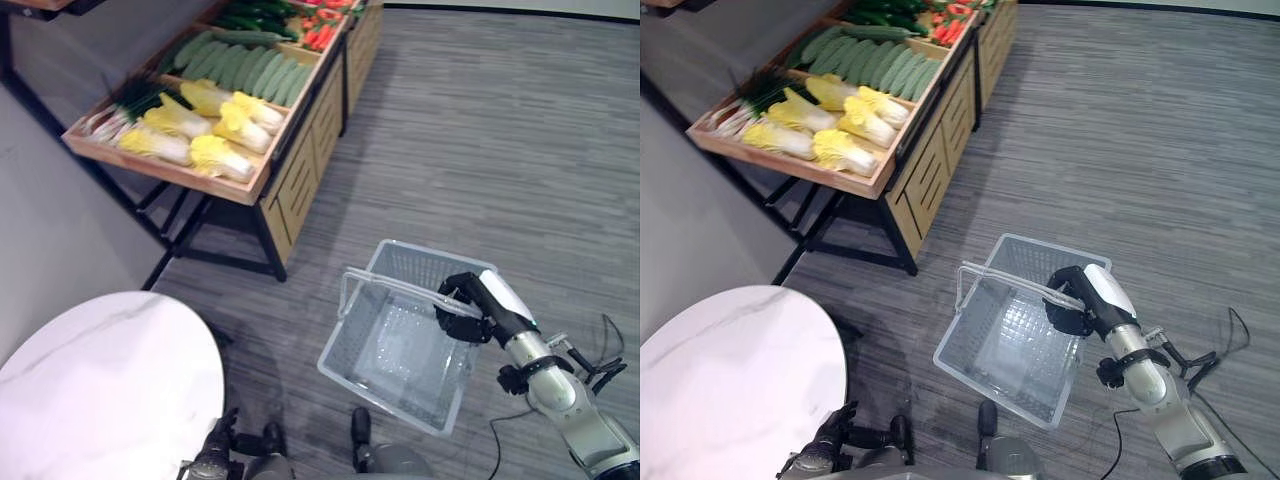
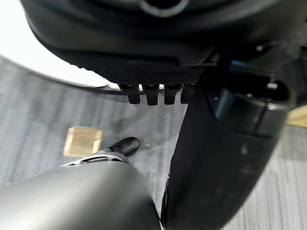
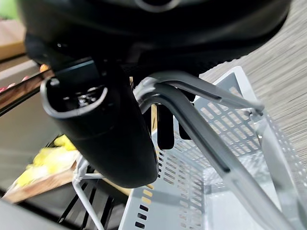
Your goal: Get the vegetables into the basket
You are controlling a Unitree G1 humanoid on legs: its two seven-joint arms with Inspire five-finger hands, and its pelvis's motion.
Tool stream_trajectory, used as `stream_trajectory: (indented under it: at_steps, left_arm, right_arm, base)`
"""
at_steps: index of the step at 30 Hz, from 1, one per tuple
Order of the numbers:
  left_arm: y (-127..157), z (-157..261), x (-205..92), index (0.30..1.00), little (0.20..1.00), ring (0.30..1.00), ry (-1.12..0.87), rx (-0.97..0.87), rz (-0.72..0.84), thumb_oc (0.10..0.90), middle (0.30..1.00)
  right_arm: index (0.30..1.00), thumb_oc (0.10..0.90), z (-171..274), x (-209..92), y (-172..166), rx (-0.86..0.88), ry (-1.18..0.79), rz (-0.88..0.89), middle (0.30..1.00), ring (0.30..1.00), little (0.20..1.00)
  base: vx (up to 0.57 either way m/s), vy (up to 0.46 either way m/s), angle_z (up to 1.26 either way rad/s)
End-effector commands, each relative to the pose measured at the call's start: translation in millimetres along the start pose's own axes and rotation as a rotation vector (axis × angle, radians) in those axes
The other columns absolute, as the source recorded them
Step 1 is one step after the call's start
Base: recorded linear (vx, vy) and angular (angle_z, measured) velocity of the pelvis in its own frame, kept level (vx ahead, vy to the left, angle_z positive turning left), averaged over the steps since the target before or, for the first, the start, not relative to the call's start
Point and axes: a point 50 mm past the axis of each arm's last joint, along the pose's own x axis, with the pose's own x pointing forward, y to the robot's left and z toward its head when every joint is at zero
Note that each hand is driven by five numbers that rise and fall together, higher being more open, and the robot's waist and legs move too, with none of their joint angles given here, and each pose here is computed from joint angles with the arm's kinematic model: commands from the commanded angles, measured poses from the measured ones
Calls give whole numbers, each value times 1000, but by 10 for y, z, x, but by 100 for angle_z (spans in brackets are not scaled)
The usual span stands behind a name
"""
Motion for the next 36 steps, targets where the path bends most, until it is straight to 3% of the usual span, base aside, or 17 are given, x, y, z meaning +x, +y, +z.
stream_trajectory:
  at_steps: [1,18,36]
  left_arm:
    - [100,-193,-28,1000,1000,1000,69,62,23,900,1000]
    - [305,-64,12,1000,1000,1000,23,183,50,900,1000]
    - [256,49,29,1000,1000,1000,-22,181,42,900,1000]
  right_arm:
    - [300,400,693,165,-485,39,-384,-237,300,300,300]
    - [300,400,716,194,-279,79,-371,-227,300,300,300]
    - [300,400,517,130,-376,27,-292,-243,300,300,300]
  base:
    - [49,192,-4]
    - [-38,135,-48]
    - [28,-157,-7]
